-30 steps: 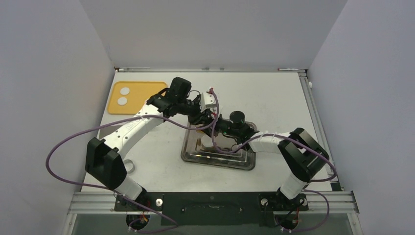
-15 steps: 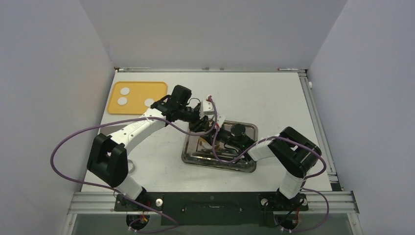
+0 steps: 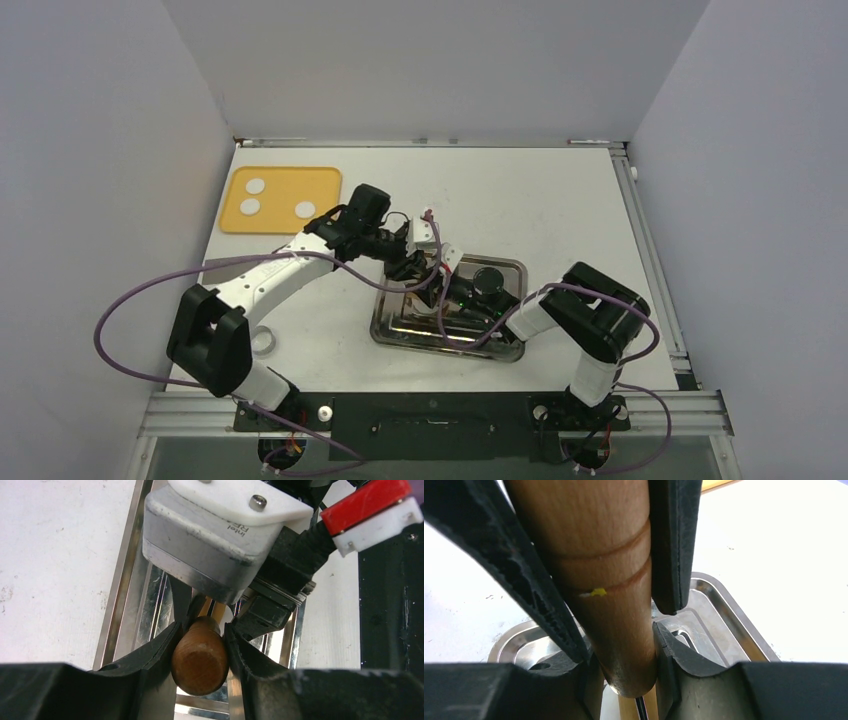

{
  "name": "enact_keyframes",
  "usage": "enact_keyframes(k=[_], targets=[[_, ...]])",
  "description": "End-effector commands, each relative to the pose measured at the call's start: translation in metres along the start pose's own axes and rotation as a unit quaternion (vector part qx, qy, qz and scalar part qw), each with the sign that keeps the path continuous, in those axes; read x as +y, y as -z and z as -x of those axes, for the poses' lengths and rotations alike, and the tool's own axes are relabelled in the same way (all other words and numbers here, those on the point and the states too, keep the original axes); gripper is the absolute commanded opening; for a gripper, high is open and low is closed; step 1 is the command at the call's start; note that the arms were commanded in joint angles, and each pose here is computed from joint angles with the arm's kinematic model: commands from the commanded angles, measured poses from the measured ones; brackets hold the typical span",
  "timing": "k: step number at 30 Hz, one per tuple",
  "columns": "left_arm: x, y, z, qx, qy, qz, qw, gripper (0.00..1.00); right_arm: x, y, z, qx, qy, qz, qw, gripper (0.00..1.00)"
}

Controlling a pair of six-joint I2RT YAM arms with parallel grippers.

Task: Roll out the dumpling wrappers from the dough
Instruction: Flatten out the dough on the work surface.

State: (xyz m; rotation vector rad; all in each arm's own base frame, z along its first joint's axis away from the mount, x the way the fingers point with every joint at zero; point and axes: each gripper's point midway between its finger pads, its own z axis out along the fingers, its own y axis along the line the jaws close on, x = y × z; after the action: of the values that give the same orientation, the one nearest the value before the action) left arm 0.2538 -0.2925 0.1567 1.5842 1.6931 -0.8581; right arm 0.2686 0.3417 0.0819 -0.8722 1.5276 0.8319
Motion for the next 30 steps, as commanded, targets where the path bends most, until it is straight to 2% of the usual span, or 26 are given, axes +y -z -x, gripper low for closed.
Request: enact_keyframes(k=[1,3,8,11,16,20,26,28,30], targets=[[-0.041,-0.001,-0.06,0.092,0.088,-0.064,0.99,0.0,-0.003,0.021,-0.066,0.108,-0.082,-0.022,0.991,0.08],[-0.032,-0.005,-0.055,0.092,0.088,-0.061,0.99,0.0,-0.02,0.014,-0.059,0.101,-0.076,-0.034,0.991,0.08],[-0.009,0.0,-0.012,0.06,0.067,-0.034,0.995,0.0,-0.054,0.008,-0.047,0.095,-0.065,-0.058,0.992,0.08],[-0.014,0.007,-0.004,0.056,0.055,-0.026,0.997,0.0,-0.037,0.01,-0.05,0.111,-0.05,-0.039,0.992,0.08],[-0.044,0.016,-0.033,0.084,0.065,-0.053,0.993,0.0,0.005,0.021,-0.05,0.093,-0.063,-0.002,0.994,0.09],[-0.048,0.024,-0.036,0.099,0.057,-0.051,0.992,0.0,0.002,0.022,-0.052,0.089,-0.068,-0.017,0.994,0.08],[-0.028,0.032,-0.002,0.075,0.035,-0.017,0.996,0.0,-0.016,-0.001,-0.026,0.066,-0.056,-0.028,0.996,0.09],[-0.027,0.034,0.007,0.069,0.032,-0.018,0.997,0.0,-0.02,-0.005,-0.014,0.056,-0.047,-0.03,0.997,0.2],[-0.029,0.035,0.011,0.064,0.032,-0.024,0.997,0.0,-0.019,-0.009,0.0,0.048,-0.032,-0.021,0.998,0.38]])
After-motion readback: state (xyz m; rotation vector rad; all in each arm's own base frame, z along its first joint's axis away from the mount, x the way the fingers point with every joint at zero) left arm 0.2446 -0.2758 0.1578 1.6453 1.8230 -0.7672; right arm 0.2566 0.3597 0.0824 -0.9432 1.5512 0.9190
